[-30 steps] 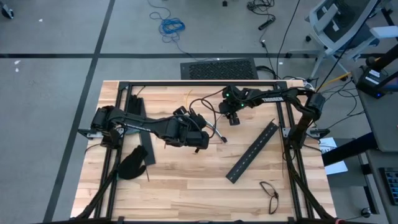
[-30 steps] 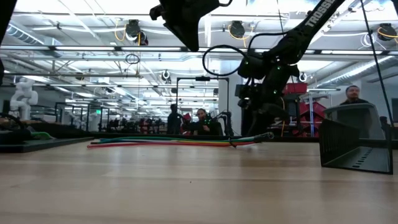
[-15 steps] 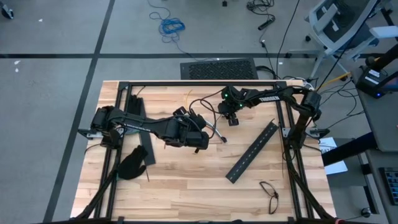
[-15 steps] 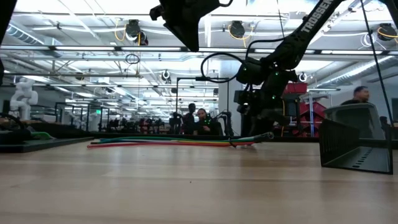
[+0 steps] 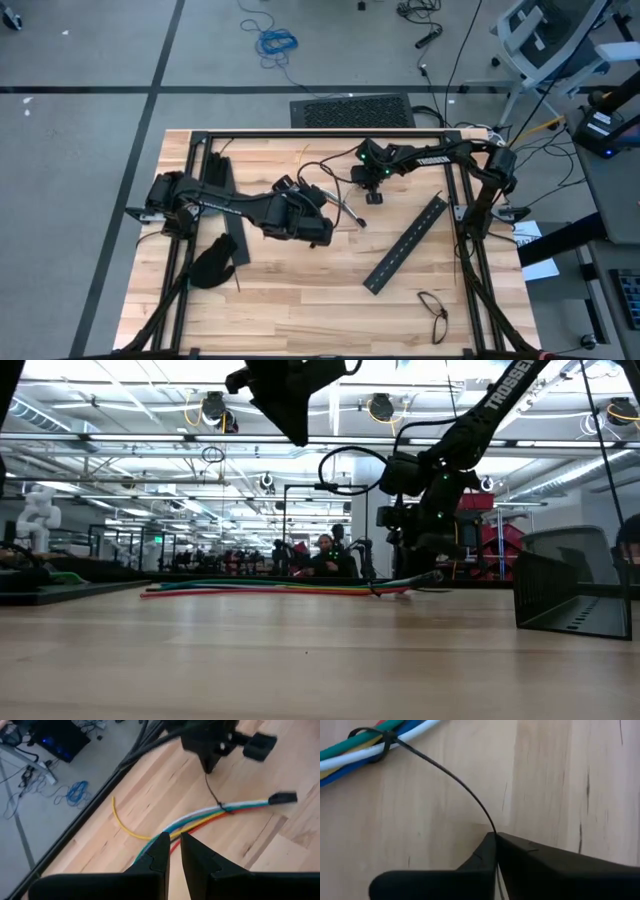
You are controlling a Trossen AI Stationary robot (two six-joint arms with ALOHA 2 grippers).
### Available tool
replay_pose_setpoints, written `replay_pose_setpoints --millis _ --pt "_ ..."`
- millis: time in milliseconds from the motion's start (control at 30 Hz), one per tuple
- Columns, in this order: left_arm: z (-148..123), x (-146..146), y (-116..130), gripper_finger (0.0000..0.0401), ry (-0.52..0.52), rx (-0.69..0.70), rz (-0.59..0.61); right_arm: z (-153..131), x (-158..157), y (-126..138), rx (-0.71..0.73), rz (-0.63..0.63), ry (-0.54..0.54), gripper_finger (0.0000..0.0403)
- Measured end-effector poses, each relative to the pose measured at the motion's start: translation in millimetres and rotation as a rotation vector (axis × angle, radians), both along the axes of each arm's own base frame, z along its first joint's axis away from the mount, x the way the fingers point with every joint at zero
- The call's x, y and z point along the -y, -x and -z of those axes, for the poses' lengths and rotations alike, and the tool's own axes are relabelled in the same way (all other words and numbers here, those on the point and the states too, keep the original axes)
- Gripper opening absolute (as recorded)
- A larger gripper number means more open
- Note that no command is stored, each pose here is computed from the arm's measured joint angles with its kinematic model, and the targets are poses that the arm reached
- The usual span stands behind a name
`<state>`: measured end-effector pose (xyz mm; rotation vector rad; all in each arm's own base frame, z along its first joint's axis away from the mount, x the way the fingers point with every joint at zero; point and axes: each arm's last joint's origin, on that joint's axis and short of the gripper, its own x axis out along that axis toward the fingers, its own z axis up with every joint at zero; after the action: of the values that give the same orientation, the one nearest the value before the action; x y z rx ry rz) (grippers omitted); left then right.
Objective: Ziptie cables
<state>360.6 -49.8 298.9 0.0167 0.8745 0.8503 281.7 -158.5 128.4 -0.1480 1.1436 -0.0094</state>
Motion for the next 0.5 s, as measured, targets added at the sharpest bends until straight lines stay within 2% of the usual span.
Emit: replay_pose_setpoints --millis 133,233,367,433,500 --pt "9.4 6.2 5.0 0.0045 -0.008 -0.003 -0.032 -1.1 -1.0 3.6 0.001 0.098 -0.098 0.0002" --pt "27.1 6.3 9.4 0.0045 -0.004 -0.017 -0.069 -7.3 -6.4 9.3 0.002 0.152 -0.203 0.0002" --pt "58.3 -4.1 7.7 0.0045 0.013 0.041 -0.128 -28.4 -15.8 11.1 0.072 0.143 -0.291 0.0001" --pt "74.9 -13.3 2.8 0.0044 0.052 0.081 -0.123 -37.0 -21.7 11.8 0.09 0.123 -0.307 0.0001" --pt "87.7 -24.8 -6.8 0.0044 0.136 0.151 -0.073 -42.2 -26.7 10.8 0.104 0.104 -0.3 0.0001"
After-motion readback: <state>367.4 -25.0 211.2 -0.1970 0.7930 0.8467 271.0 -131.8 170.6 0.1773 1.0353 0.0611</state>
